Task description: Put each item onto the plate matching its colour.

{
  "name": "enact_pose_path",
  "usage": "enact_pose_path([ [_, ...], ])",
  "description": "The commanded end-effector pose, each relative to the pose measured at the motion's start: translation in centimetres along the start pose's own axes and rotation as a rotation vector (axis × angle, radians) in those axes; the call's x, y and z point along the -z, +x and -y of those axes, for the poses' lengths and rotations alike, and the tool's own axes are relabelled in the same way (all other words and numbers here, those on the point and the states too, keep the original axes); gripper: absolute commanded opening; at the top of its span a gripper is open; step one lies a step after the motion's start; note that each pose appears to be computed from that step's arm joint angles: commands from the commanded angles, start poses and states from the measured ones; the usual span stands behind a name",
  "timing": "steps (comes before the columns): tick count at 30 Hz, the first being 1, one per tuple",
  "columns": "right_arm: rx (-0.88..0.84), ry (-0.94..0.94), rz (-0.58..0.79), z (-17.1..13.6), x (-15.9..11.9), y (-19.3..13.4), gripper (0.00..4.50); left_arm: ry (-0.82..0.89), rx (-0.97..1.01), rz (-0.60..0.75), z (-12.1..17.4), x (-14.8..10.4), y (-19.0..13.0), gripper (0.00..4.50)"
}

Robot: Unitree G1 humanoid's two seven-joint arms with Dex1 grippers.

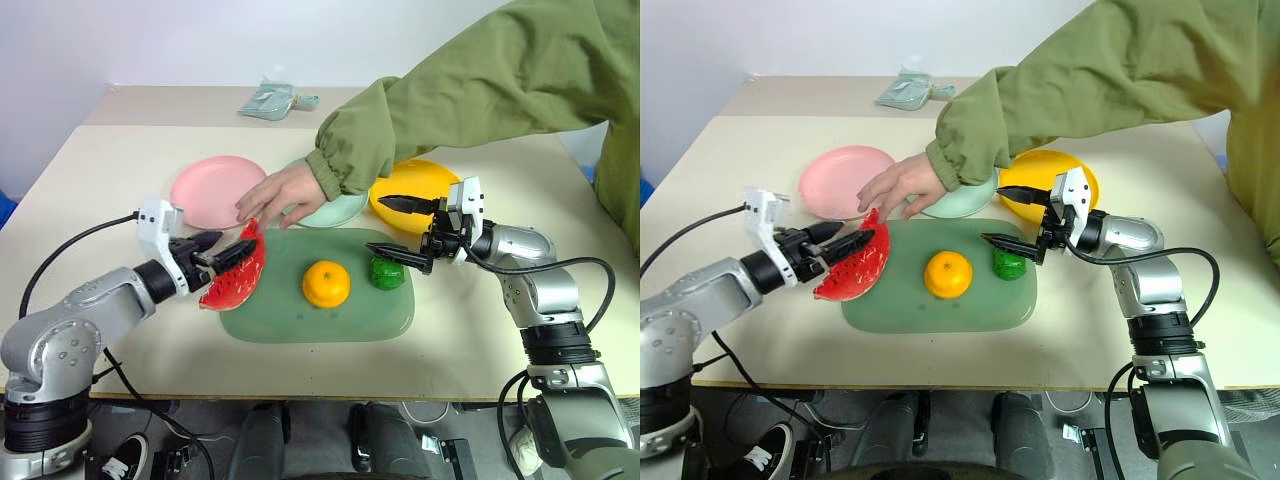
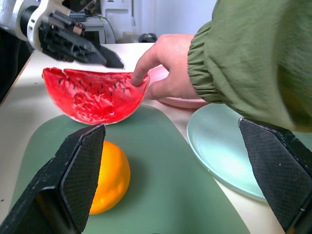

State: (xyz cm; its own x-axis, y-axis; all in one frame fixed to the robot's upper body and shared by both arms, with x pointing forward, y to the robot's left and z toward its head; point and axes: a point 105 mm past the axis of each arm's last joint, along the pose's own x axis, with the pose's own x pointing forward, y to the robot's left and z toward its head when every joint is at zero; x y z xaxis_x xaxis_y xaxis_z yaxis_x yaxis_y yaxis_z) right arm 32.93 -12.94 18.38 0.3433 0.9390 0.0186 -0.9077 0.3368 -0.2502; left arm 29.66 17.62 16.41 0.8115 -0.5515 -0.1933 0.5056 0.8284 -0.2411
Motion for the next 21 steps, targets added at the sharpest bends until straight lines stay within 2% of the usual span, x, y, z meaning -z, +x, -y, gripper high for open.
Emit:
enact_pose_path([
  [1,0.002,-0.058,0.029,0.3,-1.5,-0.3,4.50,0.067,-0.043,0.016,0.4,-0.8,0.2,4.47],
  [5,0.001,-0.059,0.027,0.3,-1.4,-0.4,4.50,0.109,-0.144,-0.032,-0.3,0.2,0.5,4.47],
  [9,0.002,-0.056,0.025,0.4,-1.1,-0.5,4.50,0.144,-0.140,-0.059,0.1,0.8,0.7,4.47],
  [18,0.008,-0.059,0.024,0.5,-0.7,-0.8,4.50,0.111,-0.137,-0.096,0.5,2.6,1.3,4.47],
  [21,0.012,-0.060,0.023,0.6,-0.6,-0.8,4.50,0.113,-0.137,-0.097,0.5,2.7,1.3,3.68],
])
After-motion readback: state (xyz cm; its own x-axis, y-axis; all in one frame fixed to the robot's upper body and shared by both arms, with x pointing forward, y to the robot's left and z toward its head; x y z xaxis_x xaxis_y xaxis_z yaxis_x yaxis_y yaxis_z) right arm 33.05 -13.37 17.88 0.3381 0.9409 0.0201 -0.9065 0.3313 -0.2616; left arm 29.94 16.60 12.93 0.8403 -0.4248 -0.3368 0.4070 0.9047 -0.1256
